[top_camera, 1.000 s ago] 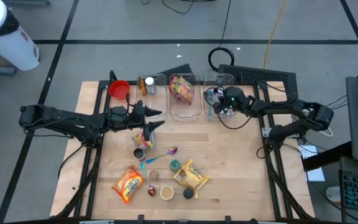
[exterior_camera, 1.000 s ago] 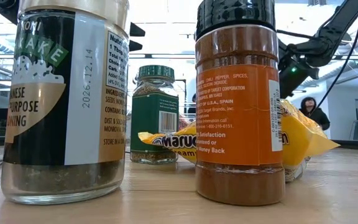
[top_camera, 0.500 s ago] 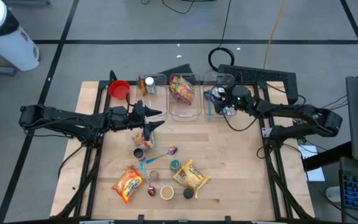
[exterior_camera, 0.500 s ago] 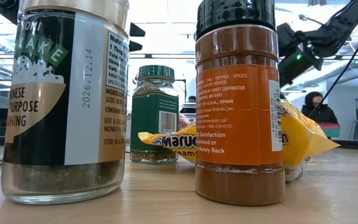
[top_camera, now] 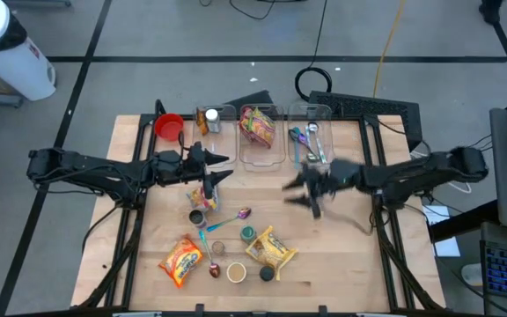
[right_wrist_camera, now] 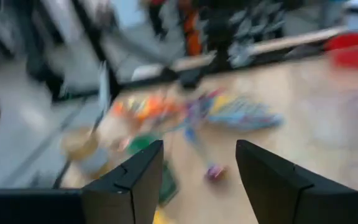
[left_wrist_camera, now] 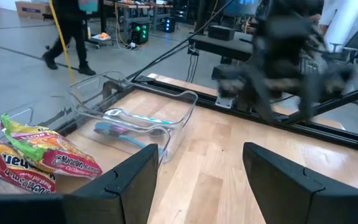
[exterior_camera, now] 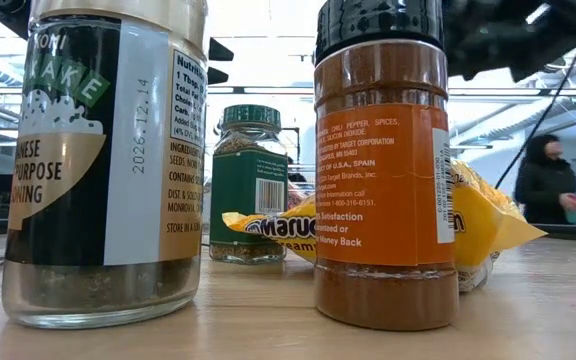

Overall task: Pick & Place Food Item
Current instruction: Put the yellow noodle pack into the middle transparent bin

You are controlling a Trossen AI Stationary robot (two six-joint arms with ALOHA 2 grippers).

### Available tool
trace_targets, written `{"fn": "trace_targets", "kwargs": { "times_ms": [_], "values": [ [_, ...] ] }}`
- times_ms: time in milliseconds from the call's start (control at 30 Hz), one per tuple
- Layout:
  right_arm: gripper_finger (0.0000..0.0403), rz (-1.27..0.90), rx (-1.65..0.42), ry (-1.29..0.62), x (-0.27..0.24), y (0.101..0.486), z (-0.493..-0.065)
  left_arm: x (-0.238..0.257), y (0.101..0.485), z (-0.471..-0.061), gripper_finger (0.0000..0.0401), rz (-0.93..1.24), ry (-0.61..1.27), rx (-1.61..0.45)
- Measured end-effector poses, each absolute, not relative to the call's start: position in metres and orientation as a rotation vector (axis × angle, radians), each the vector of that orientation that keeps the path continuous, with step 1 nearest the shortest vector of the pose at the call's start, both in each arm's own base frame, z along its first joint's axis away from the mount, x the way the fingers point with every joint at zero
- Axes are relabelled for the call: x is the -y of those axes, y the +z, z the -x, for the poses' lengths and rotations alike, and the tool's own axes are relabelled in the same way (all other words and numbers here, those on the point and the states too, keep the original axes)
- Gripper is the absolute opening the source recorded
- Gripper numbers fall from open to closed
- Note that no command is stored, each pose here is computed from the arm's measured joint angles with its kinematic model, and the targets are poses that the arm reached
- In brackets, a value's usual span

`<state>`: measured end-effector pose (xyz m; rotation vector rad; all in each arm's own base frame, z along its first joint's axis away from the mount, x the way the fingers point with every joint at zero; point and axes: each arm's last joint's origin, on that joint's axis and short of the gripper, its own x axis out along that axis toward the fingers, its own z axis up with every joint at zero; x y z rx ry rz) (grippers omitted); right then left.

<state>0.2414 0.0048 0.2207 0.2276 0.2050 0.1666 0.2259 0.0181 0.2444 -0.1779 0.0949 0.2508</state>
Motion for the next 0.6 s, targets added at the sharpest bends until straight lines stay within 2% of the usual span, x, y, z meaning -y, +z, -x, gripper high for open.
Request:
{"fn": "trace_targets", "kwargs": {
  "times_ms": [333,600],
  "values": [
    [0.0214,0.009,-0.361,0.262,-0.104,0.169,-0.242,-0.018,0.244,-0.226,0.0244,0.181,0.251,-0.096],
    [0.0224,-0.066,-0.529,0.231,-0.126,0.137,-0.235,-0.018,0.244,-0.226,0.0244,0.189,0.252,-0.094]
  ]
}}
